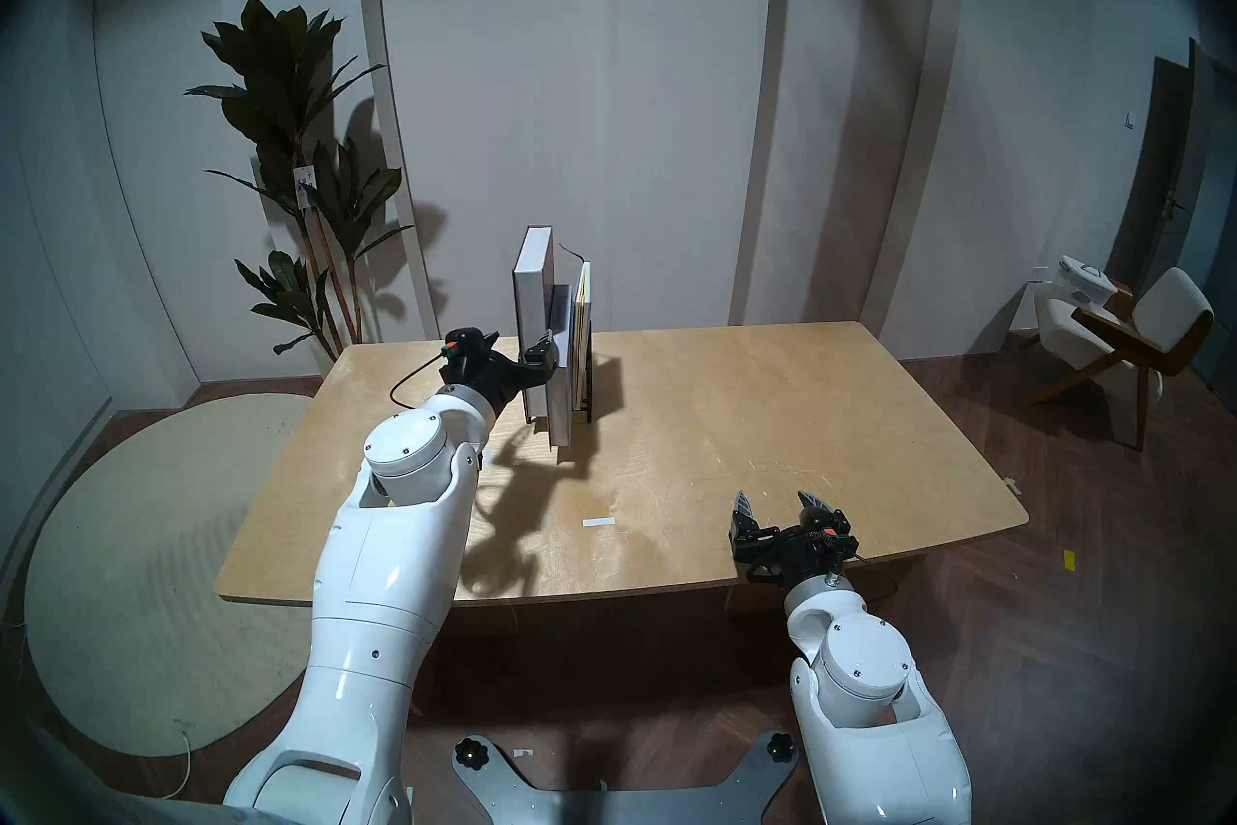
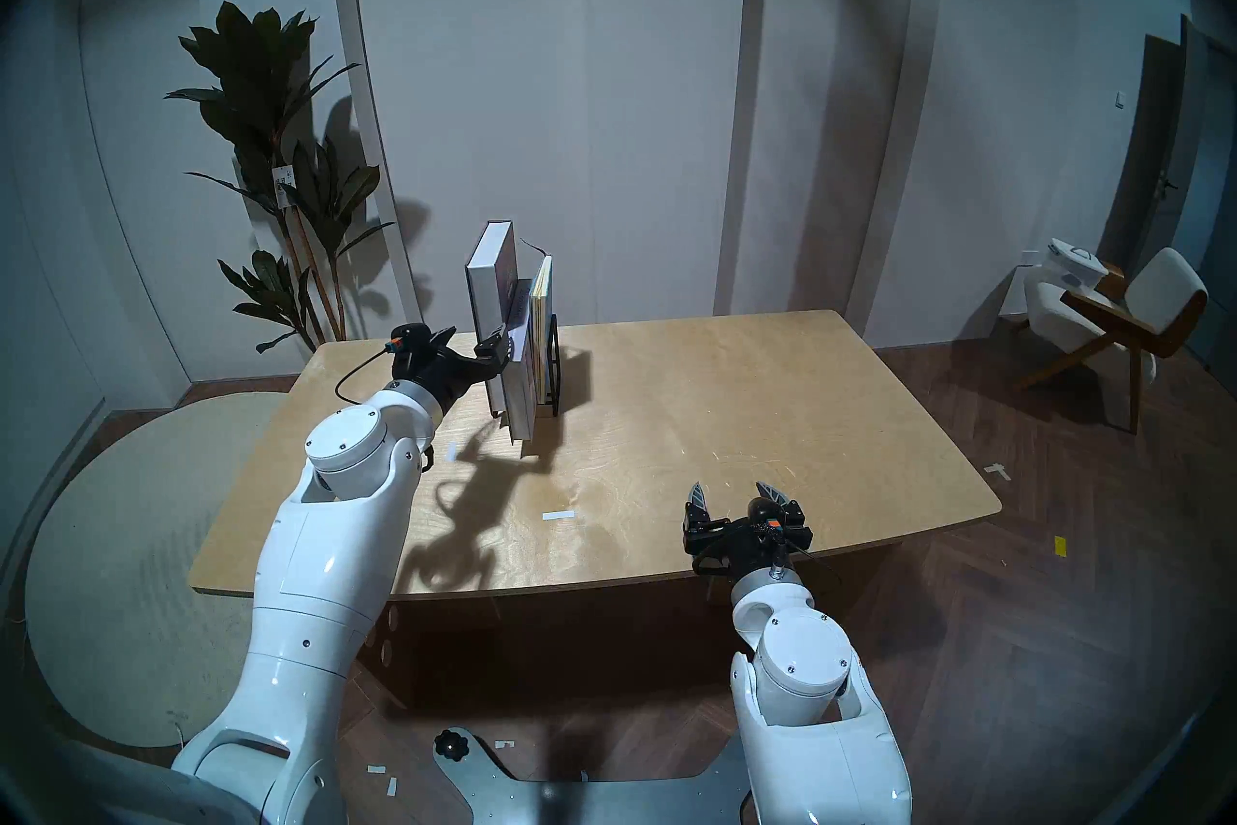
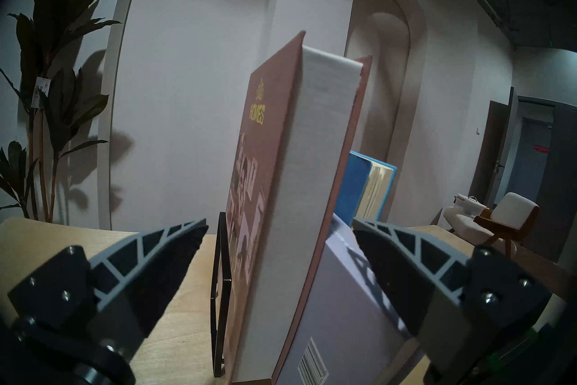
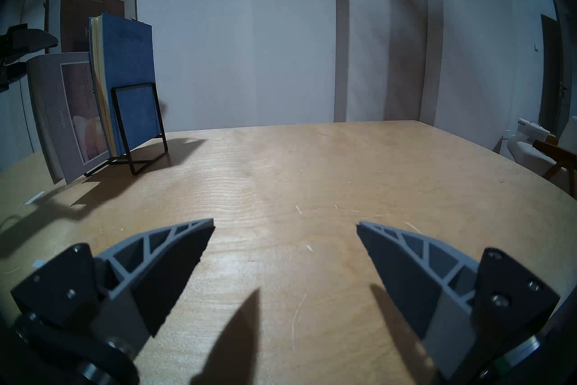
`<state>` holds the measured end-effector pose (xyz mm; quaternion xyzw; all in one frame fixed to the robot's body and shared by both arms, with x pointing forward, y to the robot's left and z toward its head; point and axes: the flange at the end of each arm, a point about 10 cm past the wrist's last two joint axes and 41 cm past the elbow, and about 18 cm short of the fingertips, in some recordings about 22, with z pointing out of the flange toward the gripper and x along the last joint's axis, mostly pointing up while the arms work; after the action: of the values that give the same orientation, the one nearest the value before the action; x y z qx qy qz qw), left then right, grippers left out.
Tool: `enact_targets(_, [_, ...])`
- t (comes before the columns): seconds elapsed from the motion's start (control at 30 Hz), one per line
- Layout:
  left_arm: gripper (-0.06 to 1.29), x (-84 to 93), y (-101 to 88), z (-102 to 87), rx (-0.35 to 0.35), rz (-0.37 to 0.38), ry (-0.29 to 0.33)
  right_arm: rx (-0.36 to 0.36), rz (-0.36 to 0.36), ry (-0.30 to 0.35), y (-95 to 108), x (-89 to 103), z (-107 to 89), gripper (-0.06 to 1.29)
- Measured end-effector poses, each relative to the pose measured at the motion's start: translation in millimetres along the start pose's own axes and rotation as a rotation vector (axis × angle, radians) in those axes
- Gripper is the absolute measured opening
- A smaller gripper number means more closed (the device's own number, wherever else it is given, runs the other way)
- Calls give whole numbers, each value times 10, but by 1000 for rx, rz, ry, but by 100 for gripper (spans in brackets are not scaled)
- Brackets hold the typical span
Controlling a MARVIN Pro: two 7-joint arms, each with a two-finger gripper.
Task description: Stack the books into one stack
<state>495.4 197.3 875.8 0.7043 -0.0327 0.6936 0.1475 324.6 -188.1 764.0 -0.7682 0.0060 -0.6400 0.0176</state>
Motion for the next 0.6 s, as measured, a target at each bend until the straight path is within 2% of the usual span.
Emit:
enact_targets(0.23, [123,14,-58,99,9,27,33,0,0,0,0,-1,0,123])
enact_targets(0.43, [123,172,-73,83,16,54,83,0,0,0,0,-1,0,123])
enact_targets(0.6, [123,350,1,51,-10,84,120,0,0,0,-1,-1,0,123])
